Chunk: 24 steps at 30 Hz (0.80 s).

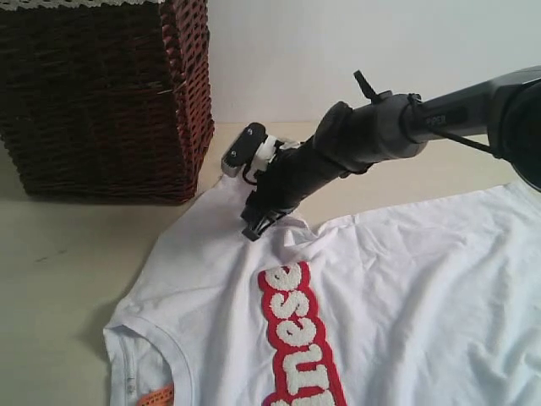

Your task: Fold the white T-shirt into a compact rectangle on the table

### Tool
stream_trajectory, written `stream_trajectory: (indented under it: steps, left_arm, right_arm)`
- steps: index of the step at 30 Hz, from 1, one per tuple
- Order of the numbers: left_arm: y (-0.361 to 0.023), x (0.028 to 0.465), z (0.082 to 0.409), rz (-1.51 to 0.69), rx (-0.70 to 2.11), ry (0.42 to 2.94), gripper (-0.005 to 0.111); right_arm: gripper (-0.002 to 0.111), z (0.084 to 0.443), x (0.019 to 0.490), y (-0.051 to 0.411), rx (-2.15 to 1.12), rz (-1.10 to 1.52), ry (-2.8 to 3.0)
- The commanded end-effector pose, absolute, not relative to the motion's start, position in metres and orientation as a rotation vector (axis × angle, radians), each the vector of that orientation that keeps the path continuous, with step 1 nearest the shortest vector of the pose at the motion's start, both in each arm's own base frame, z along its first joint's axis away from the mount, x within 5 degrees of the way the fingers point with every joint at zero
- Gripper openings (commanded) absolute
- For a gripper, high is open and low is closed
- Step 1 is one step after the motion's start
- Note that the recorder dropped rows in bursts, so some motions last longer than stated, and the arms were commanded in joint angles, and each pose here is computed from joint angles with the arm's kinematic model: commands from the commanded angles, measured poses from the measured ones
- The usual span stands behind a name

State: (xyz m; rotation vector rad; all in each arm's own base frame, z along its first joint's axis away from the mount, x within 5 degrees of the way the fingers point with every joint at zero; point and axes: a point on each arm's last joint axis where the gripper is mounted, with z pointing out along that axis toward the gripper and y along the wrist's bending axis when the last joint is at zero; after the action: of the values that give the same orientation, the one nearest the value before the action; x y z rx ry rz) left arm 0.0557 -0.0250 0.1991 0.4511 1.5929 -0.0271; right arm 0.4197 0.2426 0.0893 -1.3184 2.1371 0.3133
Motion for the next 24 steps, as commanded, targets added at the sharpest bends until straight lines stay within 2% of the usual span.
stream_trajectory:
  steps: [1,12,15,17,21,24]
  left_arm:
    - [-0.025,0.055,0.199,-0.026,0.451,1.585,0.0]
    - [-0.025,0.055,0.199,-0.026,0.451,1.585,0.0]
    - [-0.025,0.055,0.199,-0.026,0.451,1.585,0.0]
    - [-0.025,0.055,0.199,-0.026,0.451,1.585,0.0]
    - [-0.025,0.055,0.199,-0.026,0.451,1.585,0.0]
    - [-0.025,0.055,0.199,-0.026,0.451,1.585,0.0]
  right_arm:
    - [0.034,0.102,0.438,0.233,-1.105,0.164,2.1]
    - [0.034,0.114,0.457,0.223,-0.872,-0.018,1.988]
    - [0.034,0.117,0.456,0.224,-0.808,0.048,2.034]
    - [0.033,0.112,0.444,0.232,-0.949,0.179,2.103]
    - [0.019,0.1,0.415,0.238,-1.308,0.382,2.209]
    - [0.007,0.088,0.403,0.238,-1.43,0.47,2.27]
